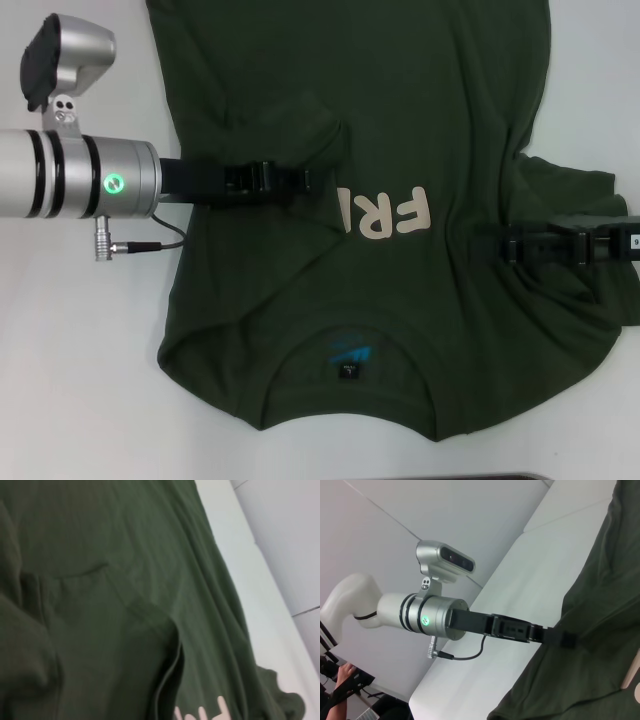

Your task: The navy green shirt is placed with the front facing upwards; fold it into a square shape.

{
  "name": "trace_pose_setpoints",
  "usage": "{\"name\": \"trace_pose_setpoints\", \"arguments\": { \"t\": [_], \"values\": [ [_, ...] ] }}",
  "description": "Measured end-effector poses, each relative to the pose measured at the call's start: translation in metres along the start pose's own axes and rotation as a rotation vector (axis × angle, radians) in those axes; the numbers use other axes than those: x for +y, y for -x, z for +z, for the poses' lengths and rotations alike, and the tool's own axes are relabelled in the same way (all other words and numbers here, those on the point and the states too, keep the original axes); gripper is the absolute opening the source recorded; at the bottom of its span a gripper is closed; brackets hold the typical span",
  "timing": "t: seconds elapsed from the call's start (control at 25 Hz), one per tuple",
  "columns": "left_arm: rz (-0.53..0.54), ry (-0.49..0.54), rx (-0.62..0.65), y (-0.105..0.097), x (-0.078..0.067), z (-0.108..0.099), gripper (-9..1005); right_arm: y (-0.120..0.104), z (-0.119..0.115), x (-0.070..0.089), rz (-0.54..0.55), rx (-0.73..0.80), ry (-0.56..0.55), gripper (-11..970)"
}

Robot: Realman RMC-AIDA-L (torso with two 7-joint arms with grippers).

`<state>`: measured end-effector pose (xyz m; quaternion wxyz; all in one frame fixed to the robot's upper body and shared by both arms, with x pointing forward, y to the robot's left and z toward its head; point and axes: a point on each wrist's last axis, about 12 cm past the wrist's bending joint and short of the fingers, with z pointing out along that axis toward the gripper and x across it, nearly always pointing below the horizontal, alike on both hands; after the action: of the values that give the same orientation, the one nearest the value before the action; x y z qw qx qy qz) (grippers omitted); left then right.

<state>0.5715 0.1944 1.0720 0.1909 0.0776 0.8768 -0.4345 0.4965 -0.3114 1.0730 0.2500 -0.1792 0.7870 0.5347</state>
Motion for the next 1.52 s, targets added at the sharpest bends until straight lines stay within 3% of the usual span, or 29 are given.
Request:
{"name": "trace_pose_setpoints", "arguments": {
  "t": [0.44, 0.76, 1.52],
  "values": [
    [0.065, 0.045, -0.042, 0.01, 0.0, -0.003, 534, -0.003, -0.002, -0.001, 0.01, -0.001, -0.003, 915],
    [0.149, 0.096, 0.0, 0.004, 0.001, 0.007, 533, -0.003, -0.002, -0.001, 0.011, -0.002, -0.005, 914],
    [0.157, 0.123, -0.003, 0.002, 0.003, 0.009, 533, -0.004, -0.003, -0.001, 0.016, -0.004, -0.007, 914]
  ]
}}
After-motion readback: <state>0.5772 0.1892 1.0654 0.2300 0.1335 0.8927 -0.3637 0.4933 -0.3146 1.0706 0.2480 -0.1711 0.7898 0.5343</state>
